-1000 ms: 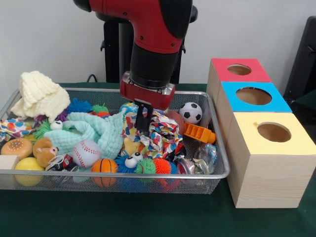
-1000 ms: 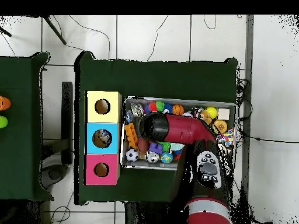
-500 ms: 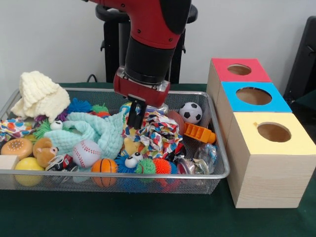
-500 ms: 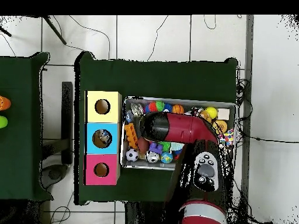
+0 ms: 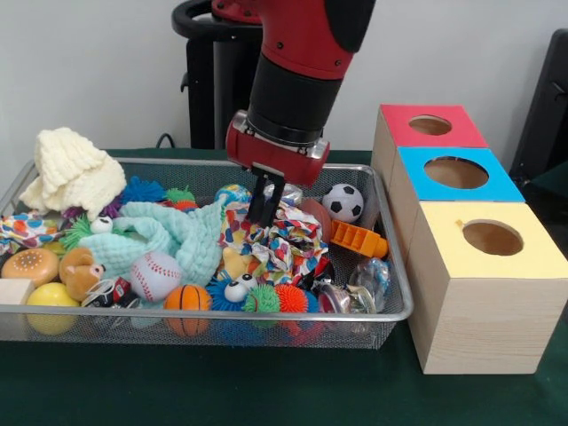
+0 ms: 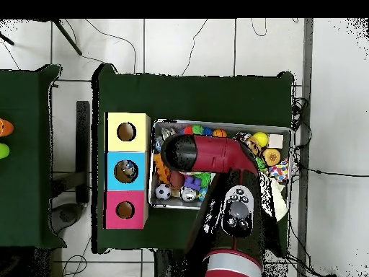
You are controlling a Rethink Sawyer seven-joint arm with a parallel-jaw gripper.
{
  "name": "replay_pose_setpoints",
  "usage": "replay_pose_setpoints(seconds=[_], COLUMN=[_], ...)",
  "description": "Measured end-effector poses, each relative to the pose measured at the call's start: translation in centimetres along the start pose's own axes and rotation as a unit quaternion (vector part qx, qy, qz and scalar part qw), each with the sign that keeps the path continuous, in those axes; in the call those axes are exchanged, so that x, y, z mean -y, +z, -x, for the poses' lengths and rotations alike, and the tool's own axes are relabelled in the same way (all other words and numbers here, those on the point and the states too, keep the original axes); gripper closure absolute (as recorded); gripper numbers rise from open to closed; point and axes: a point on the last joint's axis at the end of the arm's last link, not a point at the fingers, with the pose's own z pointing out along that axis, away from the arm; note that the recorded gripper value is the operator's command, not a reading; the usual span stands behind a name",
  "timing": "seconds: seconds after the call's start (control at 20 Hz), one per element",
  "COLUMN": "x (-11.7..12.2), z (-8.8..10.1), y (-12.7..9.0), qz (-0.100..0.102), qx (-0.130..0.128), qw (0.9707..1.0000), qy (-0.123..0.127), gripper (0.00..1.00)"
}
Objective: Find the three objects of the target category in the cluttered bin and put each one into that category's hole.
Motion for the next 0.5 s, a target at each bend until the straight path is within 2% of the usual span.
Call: replay_pose_setpoints(seconds=[0.25,0.5], x=[-1.1,-1.9], z=[0.4,0.2], y=[-0.6,-0.1], qz=[0.002,0.003], qx=[-0.001,-0.006], qw=[1.0000,0.9999], qy=[0.004,0.008], gripper=[1.00,1.00])
